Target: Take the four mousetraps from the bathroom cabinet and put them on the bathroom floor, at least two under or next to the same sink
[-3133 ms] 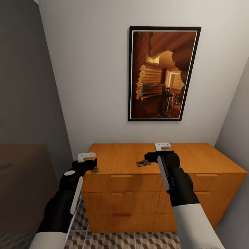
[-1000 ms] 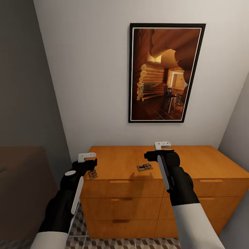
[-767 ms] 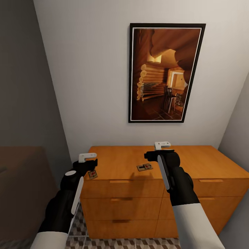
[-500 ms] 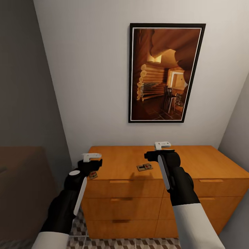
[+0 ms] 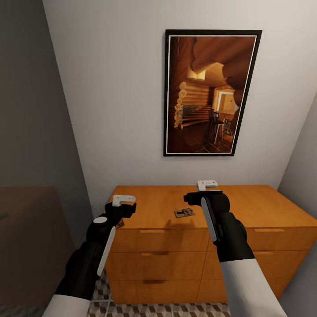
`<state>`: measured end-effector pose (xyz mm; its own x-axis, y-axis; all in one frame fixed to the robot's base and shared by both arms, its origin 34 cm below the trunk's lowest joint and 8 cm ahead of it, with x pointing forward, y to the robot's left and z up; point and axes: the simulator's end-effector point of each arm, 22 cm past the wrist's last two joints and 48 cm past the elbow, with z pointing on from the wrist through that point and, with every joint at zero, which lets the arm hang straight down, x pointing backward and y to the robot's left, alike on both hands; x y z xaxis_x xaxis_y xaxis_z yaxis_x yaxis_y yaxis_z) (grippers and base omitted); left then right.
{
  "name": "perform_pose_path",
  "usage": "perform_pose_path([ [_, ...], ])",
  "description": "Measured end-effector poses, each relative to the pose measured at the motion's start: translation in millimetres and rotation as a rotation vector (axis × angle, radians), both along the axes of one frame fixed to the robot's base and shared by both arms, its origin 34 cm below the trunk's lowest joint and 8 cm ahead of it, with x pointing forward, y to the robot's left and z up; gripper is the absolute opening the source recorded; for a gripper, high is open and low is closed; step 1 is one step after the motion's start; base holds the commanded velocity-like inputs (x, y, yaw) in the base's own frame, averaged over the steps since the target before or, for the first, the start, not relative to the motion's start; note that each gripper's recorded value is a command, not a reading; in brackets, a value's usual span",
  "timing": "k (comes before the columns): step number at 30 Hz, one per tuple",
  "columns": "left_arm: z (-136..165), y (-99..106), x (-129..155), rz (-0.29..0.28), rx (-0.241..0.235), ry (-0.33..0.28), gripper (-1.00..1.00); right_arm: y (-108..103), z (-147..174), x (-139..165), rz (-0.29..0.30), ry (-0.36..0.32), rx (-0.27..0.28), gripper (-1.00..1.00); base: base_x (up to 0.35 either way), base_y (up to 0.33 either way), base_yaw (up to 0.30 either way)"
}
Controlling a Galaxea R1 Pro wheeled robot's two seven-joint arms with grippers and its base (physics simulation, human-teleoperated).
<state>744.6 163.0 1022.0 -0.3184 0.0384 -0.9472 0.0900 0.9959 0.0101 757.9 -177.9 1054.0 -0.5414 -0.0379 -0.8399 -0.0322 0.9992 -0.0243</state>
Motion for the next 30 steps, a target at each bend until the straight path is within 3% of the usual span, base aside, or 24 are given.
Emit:
perform_pose_path([
  [8,0,-3,0,-0.013,0.000,-0.002,1.00,-5,0,0,-0.006,0.000,-0.002,1.00,0.000,0.000,0.000],
  [19,-1,-13,-2,-0.076,-0.016,0.002,1.00,-8,-1,1,-0.009,0.001,-0.004,1.00,0.000,0.000,0.000],
  [30,-1,-13,-2,-0.083,-0.017,0.003,1.00,-5,-1,0,-0.004,0.000,-0.005,1.00,0.000,0.000,0.000],
])
